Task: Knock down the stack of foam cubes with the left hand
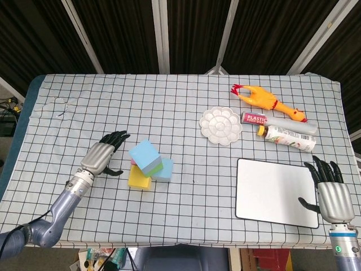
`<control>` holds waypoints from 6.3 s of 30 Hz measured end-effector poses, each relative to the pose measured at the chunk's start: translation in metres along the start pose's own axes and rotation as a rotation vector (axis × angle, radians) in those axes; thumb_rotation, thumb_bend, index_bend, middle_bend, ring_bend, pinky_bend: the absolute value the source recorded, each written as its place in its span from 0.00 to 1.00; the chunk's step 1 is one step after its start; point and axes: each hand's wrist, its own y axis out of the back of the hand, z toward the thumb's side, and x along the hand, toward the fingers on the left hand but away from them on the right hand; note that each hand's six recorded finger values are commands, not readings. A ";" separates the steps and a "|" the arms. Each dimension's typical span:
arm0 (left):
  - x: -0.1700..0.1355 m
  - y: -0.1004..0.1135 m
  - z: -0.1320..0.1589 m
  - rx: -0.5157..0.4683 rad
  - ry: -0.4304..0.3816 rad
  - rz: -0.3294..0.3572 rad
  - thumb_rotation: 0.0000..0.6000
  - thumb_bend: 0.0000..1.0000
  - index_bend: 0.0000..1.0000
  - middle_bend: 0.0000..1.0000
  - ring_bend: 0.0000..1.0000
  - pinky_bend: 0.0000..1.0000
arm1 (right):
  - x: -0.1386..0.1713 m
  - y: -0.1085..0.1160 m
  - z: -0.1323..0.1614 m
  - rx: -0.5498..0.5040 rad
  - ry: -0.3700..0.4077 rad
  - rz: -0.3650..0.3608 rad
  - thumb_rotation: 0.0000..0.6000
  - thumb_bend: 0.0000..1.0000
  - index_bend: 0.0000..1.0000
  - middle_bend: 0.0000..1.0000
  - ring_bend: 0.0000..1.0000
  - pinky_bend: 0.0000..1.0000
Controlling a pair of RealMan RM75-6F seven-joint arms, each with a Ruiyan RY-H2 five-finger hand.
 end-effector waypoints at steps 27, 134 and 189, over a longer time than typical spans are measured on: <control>0.044 -0.037 0.037 -0.003 -0.060 -0.034 1.00 0.18 0.08 0.11 0.07 0.24 | -0.001 -0.001 -0.002 -0.012 -0.003 0.010 1.00 0.03 0.18 0.07 0.11 0.06; 0.004 -0.029 0.037 -0.074 -0.177 -0.231 1.00 0.10 0.03 0.03 0.00 0.12 | -0.004 -0.015 0.003 -0.029 0.003 0.064 1.00 0.03 0.18 0.07 0.12 0.06; -0.031 0.006 -0.044 0.068 -0.052 -0.167 1.00 0.05 0.00 0.00 0.00 0.06 | -0.008 -0.019 0.004 -0.040 -0.008 0.092 1.00 0.03 0.18 0.07 0.13 0.06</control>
